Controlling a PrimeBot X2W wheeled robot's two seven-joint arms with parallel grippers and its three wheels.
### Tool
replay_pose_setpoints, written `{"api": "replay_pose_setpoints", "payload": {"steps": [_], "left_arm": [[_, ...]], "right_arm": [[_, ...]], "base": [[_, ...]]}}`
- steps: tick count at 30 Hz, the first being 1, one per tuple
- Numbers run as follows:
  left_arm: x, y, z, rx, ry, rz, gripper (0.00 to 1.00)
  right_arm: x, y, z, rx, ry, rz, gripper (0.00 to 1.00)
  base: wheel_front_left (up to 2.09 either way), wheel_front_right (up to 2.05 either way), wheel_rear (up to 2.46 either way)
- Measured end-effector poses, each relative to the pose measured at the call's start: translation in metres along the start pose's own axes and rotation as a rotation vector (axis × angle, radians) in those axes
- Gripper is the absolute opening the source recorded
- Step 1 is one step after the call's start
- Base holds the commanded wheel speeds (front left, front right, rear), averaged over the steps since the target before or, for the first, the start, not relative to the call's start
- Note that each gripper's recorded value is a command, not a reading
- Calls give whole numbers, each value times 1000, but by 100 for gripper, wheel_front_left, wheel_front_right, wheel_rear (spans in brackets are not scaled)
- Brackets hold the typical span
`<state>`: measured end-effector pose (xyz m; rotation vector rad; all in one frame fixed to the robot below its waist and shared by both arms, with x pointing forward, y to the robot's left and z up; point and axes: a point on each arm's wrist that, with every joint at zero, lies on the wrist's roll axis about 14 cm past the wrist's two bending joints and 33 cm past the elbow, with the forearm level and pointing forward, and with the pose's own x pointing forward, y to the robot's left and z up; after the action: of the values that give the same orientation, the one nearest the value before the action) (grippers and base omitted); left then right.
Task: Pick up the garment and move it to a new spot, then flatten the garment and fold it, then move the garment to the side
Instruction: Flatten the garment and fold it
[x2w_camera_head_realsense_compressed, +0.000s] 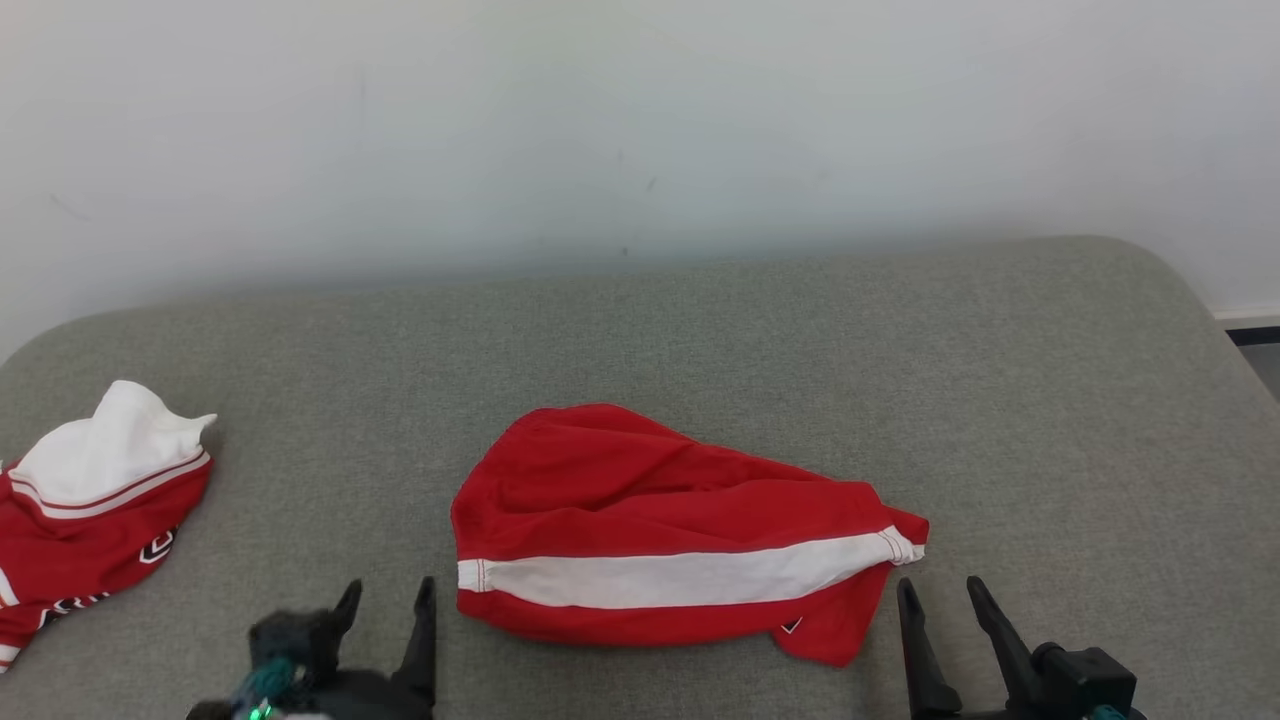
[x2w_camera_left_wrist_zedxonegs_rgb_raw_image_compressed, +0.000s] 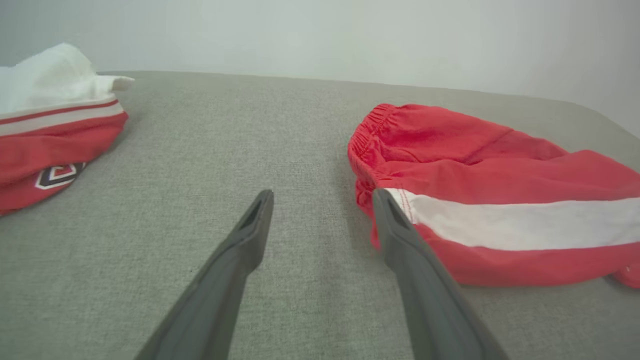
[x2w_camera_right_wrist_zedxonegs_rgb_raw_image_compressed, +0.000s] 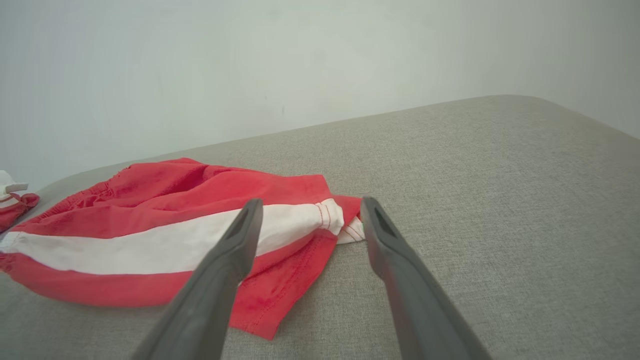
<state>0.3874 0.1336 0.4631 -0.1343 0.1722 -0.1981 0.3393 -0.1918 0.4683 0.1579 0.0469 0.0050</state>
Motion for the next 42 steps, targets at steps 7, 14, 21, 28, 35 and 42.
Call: {"api": "replay_pose_setpoints", "payload": {"steps": [7, 14, 21, 28, 35, 42], "left_arm": [[29, -25, -8, -22, 197, -91, 100], [37, -34, -26, -37, 317, -127, 100], [45, -35, -36, -25, 341, -123, 100], [44, -39, -45, -18, 347, -120, 100], [45, -38, -45, -20, 339, -120, 100], [44, -38, -43, -26, 337, -122, 100]], "right_arm": [[10, 13, 2, -23, 44, 44, 100], [22, 1, -9, -80, 208, 81, 100], [35, -9, -16, -127, 303, 110, 100], [39, -6, -29, -131, 356, 132, 100], [48, -16, -28, -162, 378, 115, 100], [51, -21, -35, -112, 429, 96, 100]], "base": [[0, 0, 0], [0, 0, 0], [0, 0, 0], [0, 0, 0], [0, 0, 0], [0, 0, 0]]}}
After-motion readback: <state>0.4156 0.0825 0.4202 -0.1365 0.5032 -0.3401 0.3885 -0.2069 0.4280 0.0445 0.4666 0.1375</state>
